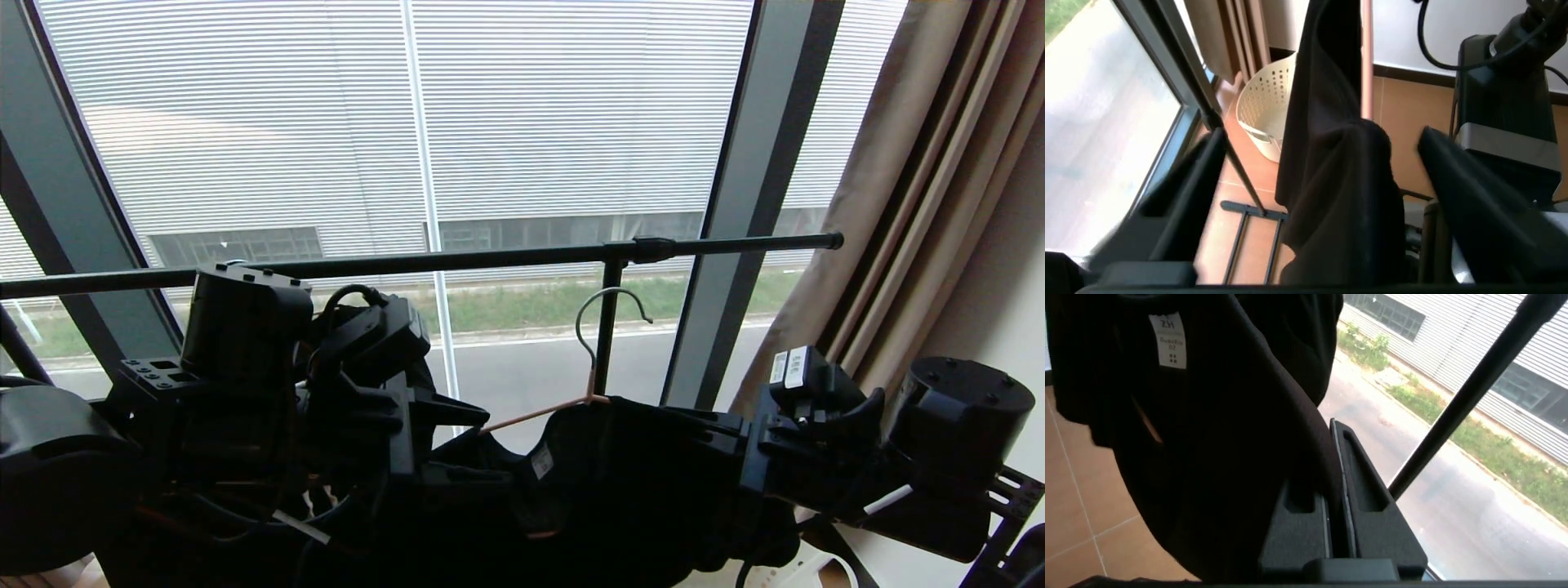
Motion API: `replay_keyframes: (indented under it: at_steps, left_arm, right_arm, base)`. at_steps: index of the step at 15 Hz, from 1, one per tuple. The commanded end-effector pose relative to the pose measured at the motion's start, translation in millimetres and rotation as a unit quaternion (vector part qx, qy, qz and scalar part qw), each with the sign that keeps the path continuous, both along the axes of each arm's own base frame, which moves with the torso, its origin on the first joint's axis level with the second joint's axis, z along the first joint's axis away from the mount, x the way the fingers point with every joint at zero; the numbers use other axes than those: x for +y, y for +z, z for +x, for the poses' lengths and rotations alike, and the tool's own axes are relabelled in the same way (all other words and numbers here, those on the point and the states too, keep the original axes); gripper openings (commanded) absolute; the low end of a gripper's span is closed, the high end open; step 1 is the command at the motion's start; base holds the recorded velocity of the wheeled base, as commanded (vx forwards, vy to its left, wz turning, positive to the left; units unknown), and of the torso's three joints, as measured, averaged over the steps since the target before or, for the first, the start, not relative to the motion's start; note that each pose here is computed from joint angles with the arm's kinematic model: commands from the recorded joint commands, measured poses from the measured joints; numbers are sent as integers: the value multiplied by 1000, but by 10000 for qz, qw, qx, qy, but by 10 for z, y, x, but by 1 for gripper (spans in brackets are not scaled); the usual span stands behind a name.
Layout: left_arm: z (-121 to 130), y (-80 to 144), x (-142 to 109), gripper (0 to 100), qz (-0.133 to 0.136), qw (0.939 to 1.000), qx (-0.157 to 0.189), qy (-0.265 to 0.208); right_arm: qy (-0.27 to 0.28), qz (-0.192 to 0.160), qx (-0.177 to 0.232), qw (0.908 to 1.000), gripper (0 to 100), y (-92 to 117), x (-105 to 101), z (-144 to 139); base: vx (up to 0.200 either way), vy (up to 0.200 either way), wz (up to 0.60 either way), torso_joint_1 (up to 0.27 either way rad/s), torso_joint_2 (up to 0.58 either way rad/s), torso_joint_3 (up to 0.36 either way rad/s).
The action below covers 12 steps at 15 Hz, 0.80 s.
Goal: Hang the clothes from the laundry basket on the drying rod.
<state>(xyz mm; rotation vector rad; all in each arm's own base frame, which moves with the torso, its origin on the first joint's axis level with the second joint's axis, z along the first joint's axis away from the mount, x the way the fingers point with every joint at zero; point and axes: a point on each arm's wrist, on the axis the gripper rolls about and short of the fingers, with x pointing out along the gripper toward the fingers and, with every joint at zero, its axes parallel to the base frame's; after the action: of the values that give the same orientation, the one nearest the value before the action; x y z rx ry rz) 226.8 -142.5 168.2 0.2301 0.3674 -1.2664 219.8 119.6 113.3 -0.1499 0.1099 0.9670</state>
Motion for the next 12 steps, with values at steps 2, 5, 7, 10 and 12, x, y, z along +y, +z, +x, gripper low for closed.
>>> replay_keyframes:
  at_steps: [2,5,7,10,12]
  left_arm:
    - [-50,5,28,0,-2,10000,-14,-4]
    - [-82,23,55,0,-22,10000,-41,15]
    - [-84,27,65,0,-24,10000,-55,27]
    - [-149,77,105,0,-74,9999,-135,38]
    - [-183,101,183,0,-103,9997,-175,141]
  right_arm:
    - [-3,15,-29,10000,0,14,3,4]
    - [-123,6,-72,9999,0,30,0,16]
    - [-273,-25,-70,9996,0,30,0,32]
    - [-362,-47,-88,9993,100,25,-15,25]
    - [-451,-44,-131,9989,100,36,-69,44]
  base:
    - [0,0,0,0,0,0]
    - [0,0,0,0,0,0]
    - [0,0,0,0,0,0]
    - [0,0,0,0,0,0]
    - [0,0,0,0,0,0]
